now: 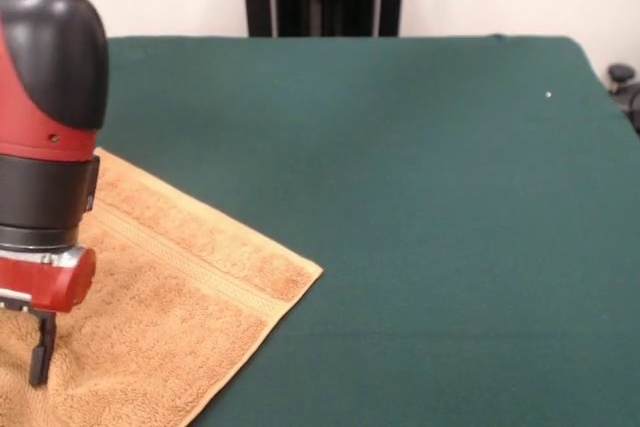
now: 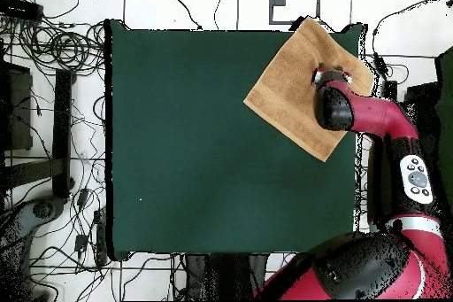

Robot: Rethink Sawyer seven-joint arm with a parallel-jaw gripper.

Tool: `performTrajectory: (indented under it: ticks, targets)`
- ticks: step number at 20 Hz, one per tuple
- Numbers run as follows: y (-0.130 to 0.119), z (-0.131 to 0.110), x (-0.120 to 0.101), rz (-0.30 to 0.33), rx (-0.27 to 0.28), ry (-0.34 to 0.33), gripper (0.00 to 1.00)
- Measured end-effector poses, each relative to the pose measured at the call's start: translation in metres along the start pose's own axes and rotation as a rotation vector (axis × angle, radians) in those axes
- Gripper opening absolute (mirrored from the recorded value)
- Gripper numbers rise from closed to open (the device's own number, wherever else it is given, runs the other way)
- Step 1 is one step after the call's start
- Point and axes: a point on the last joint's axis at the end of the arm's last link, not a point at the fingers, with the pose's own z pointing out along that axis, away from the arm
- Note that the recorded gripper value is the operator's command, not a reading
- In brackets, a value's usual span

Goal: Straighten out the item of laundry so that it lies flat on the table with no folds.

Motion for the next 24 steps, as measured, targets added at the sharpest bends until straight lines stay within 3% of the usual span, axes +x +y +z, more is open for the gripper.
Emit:
performTrajectory:
  ticks: [7, 11, 16, 24]
  targets:
    - [0.003, 0.0, 0.014, -0.174, 0.017, -0.142, 1.0]
    - [0.013, -0.005, 0.02, -0.29, 0.031, -0.189, 1.0]
    - [0.023, -0.008, 0.021, -0.355, 0.029, -0.219, 1.0]
    - [0.021, -0.008, 0.024, -0.38, 0.027, -0.241, 1.0]
